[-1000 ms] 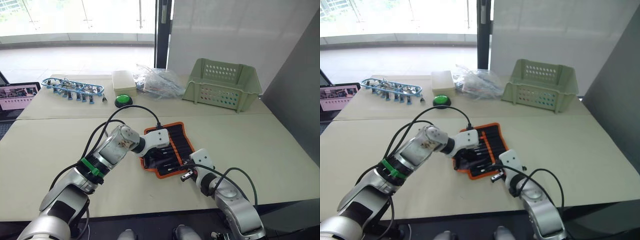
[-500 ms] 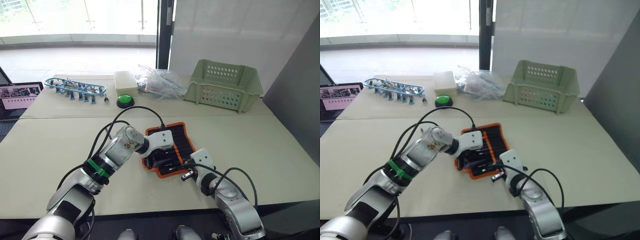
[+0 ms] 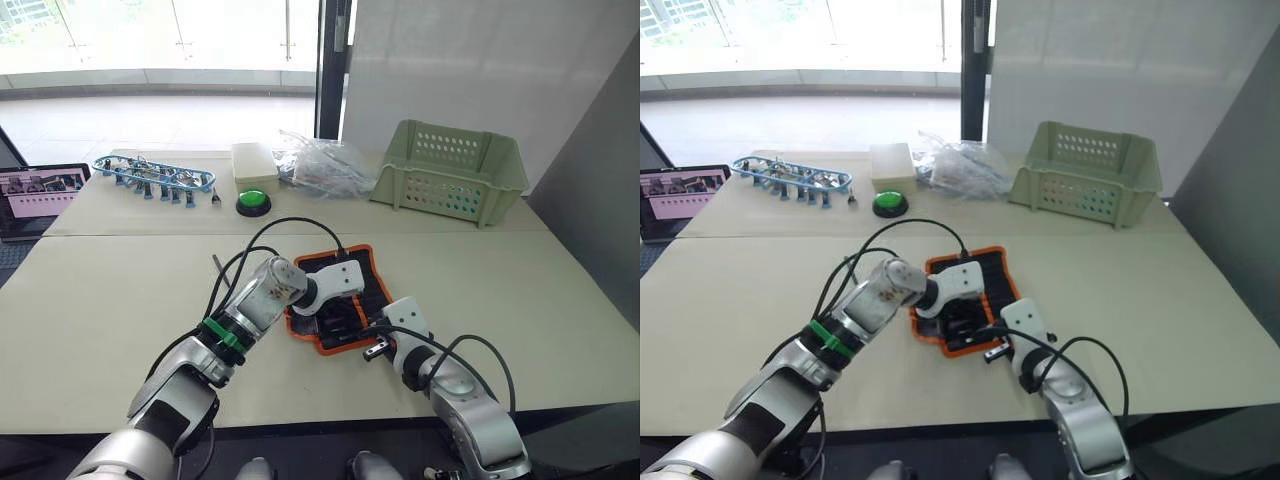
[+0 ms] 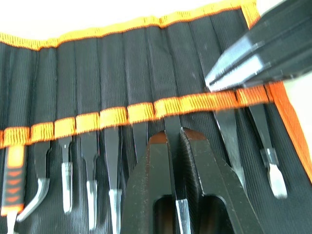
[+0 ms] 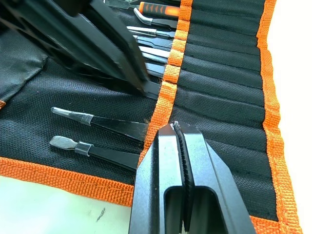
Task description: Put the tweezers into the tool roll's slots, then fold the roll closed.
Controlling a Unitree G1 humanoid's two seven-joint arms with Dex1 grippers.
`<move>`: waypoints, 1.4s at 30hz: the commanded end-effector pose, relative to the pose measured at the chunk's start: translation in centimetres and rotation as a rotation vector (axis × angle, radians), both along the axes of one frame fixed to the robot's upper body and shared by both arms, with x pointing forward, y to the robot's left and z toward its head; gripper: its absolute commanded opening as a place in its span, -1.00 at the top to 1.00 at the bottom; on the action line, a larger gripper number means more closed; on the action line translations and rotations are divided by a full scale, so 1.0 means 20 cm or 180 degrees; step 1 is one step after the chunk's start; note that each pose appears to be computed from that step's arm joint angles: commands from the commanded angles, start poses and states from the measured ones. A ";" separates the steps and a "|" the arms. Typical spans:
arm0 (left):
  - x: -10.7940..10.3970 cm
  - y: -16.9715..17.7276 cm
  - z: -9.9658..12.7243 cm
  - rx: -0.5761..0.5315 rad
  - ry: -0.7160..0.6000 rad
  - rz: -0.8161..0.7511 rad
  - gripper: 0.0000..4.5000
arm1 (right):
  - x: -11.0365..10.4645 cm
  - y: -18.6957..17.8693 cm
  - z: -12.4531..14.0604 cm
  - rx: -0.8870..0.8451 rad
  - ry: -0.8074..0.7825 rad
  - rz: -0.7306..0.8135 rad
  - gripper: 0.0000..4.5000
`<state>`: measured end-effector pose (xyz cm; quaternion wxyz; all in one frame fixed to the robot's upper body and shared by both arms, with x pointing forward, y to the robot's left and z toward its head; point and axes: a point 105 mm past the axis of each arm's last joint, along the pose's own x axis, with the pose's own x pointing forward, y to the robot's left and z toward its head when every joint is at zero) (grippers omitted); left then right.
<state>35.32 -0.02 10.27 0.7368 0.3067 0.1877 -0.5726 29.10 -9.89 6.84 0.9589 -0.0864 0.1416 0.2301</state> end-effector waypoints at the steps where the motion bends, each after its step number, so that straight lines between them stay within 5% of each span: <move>1: -0.04 -0.14 0.05 -0.0300 -0.0065 -0.0227 0.99 | -0.06 0.02 -0.15 -0.0050 0.0444 0.0078 1.00; 9: -0.02 -0.12 0.02 -0.0358 -0.0102 -0.0166 0.99 | -0.06 0.03 -0.15 -0.0054 0.0440 0.0089 1.00; 15: 0.01 -0.03 0.09 -0.0366 -0.0258 -0.0105 0.06 | -0.06 0.04 -0.15 -0.0048 0.0435 0.0107 1.00; 22: 0.01 0.27 0.33 -0.0668 -0.0516 0.0251 -0.99 | -0.05 0.04 -0.15 -0.0075 0.0435 0.0161 1.00; 27: -0.04 0.51 0.40 -0.0945 -0.0651 0.0750 -1.00 | -0.05 0.03 -0.16 -0.0090 0.0435 0.0174 1.00; 31: -0.11 0.89 0.33 -0.0933 -0.0830 0.1576 -1.00 | -0.04 0.03 -0.16 -0.0106 0.0433 0.0197 1.00; 37: -0.38 1.22 0.20 -0.1202 -0.0698 0.2626 -1.00 | -0.03 0.02 -0.16 -0.0136 0.0442 0.0283 1.00; 42: -0.54 1.33 0.14 -0.1234 -0.0784 0.3201 -1.00 | -0.02 0.01 -0.17 -0.0162 0.0460 0.0363 1.00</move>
